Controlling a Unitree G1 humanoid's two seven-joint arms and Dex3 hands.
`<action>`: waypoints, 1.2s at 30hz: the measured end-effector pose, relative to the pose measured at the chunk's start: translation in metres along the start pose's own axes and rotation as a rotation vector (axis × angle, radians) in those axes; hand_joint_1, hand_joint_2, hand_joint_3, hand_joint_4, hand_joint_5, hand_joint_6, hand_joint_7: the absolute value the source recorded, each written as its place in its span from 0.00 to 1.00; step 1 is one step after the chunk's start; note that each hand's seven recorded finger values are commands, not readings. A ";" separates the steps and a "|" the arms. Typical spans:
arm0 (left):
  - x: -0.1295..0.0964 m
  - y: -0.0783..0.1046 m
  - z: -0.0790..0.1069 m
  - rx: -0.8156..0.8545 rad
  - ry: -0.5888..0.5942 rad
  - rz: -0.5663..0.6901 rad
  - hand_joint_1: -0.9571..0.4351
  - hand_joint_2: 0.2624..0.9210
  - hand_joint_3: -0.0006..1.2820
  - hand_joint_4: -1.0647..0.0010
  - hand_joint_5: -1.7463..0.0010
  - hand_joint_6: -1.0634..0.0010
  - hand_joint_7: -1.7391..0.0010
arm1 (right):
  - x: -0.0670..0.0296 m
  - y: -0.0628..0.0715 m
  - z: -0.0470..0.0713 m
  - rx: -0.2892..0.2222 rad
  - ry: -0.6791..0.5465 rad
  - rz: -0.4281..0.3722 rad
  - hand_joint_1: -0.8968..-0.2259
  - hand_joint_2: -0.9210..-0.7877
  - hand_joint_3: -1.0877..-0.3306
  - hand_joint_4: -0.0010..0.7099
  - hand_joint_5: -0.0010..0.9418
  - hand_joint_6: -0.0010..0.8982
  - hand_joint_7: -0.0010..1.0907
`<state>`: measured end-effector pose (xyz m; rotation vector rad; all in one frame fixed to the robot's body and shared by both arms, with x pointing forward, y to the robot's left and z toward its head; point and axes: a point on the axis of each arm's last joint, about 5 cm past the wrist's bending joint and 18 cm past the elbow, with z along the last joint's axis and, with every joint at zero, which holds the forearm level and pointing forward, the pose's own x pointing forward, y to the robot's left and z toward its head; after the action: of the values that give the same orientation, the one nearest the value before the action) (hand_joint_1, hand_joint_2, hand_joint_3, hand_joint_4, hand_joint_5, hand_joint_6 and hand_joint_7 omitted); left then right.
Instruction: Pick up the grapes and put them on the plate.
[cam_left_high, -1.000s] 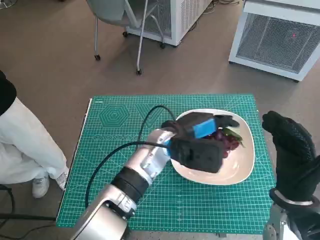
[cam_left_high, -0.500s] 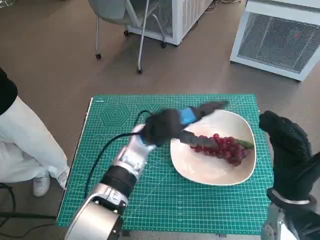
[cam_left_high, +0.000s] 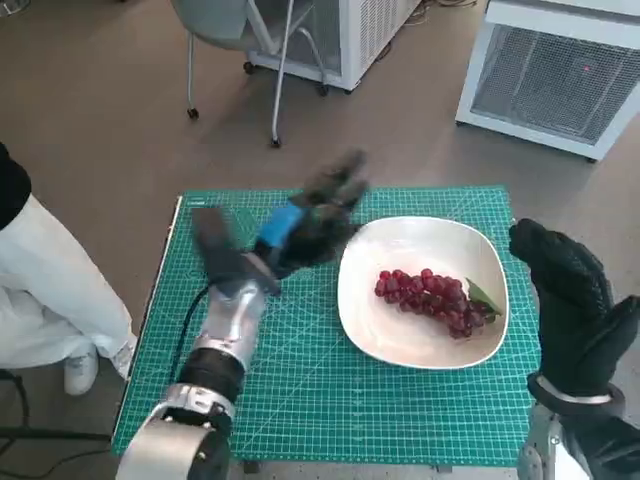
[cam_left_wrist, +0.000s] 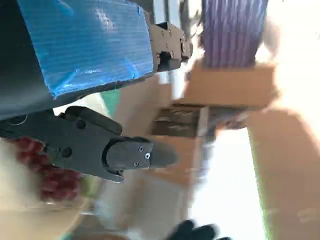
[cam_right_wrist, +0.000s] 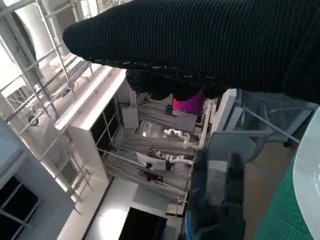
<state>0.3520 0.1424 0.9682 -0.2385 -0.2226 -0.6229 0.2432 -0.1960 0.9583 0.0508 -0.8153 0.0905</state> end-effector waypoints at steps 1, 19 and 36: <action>-0.002 0.002 0.000 -0.015 -0.015 0.006 0.23 1.00 0.33 0.95 0.99 0.82 0.97 | 0.0005 0.000 0.000 0.000 0.000 0.001 0.56 0.00 0.70 0.63 0.00 0.08 0.55; -0.060 0.033 -0.001 -0.018 -0.262 0.124 0.24 1.00 0.38 0.84 0.98 0.79 0.97 | 0.0052 0.004 0.000 0.010 0.010 0.012 0.54 0.00 0.70 0.64 0.01 0.08 0.54; -0.080 0.028 -0.004 -0.018 -0.308 0.090 0.24 1.00 0.37 0.83 0.99 0.78 0.98 | 0.0084 0.007 0.000 0.026 0.013 0.032 0.54 0.00 0.71 0.65 0.01 0.09 0.52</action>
<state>0.3064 0.2068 0.9378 -0.3599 -0.5001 -0.4967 0.2485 -0.1890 0.9643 0.0615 -0.8022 0.1310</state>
